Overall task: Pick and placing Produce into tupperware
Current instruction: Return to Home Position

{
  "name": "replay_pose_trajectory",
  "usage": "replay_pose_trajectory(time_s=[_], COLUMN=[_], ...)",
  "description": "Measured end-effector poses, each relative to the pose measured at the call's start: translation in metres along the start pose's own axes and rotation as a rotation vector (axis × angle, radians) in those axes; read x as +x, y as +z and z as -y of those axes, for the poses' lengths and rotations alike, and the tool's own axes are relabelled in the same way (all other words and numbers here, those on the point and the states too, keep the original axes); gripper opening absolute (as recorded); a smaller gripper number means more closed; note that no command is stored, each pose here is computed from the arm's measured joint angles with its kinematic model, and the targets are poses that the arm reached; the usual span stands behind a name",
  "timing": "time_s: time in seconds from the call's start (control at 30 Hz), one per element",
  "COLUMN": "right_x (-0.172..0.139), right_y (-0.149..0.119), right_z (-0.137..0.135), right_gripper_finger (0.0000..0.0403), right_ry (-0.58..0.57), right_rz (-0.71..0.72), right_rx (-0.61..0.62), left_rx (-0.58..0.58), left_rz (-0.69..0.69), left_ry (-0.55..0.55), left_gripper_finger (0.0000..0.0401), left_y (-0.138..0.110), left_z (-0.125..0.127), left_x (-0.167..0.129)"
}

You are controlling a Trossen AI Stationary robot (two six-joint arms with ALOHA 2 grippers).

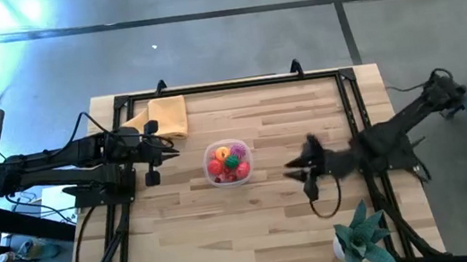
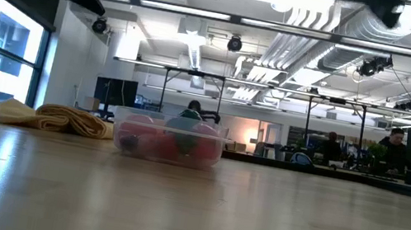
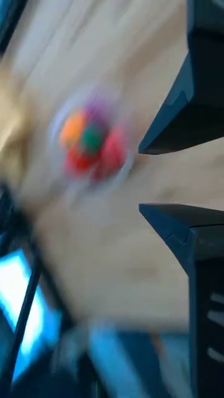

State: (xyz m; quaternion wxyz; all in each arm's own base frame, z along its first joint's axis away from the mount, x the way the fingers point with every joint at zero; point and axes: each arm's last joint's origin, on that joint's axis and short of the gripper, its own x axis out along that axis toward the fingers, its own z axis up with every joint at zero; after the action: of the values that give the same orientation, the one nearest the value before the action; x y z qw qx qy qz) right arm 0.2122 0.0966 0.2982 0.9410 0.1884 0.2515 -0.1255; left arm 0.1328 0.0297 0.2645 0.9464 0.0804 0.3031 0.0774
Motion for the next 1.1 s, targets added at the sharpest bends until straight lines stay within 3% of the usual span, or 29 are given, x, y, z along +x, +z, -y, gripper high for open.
replay_pose_trajectory(time_s=[0.1,0.17,0.2,0.4,0.57,0.8,1.1], right_x=[0.019,0.02,0.018,-0.023,-0.077,-0.126,-0.116], right_y=[0.012,0.029,0.039,0.084,0.095,0.065,0.0], right_z=[0.014,0.029,0.04,0.103,0.116,0.121,0.142], right_gripper_finger=[0.0129,0.0129,0.0129,0.0129,0.0129,0.0128,0.0103], right_ry=[0.311,0.431,0.438,0.195,0.132,0.068,0.045], right_rz=[0.164,0.28,0.322,0.398,0.456,0.568,0.655], right_rx=[-0.14,-0.242,-0.274,-0.302,-0.311,-0.257,-0.151], left_rx=[0.0,0.0,0.0,0.0,0.0,0.0,0.0], left_rz=[0.0,0.0,0.0,0.0,0.0,0.0,0.0], left_ry=[0.0,0.0,0.0,0.0,0.0,0.0,0.0], left_gripper_finger=[0.0024,0.0024,0.0024,0.0024,0.0024,0.0024,0.0024], left_y=[0.0,0.0,0.0,0.0,0.0,0.0,0.0], left_z=[0.0,0.0,0.0,0.0,0.0,0.0,0.0], left_x=[0.0,0.0,0.0,0.0,0.0,0.0,0.0])
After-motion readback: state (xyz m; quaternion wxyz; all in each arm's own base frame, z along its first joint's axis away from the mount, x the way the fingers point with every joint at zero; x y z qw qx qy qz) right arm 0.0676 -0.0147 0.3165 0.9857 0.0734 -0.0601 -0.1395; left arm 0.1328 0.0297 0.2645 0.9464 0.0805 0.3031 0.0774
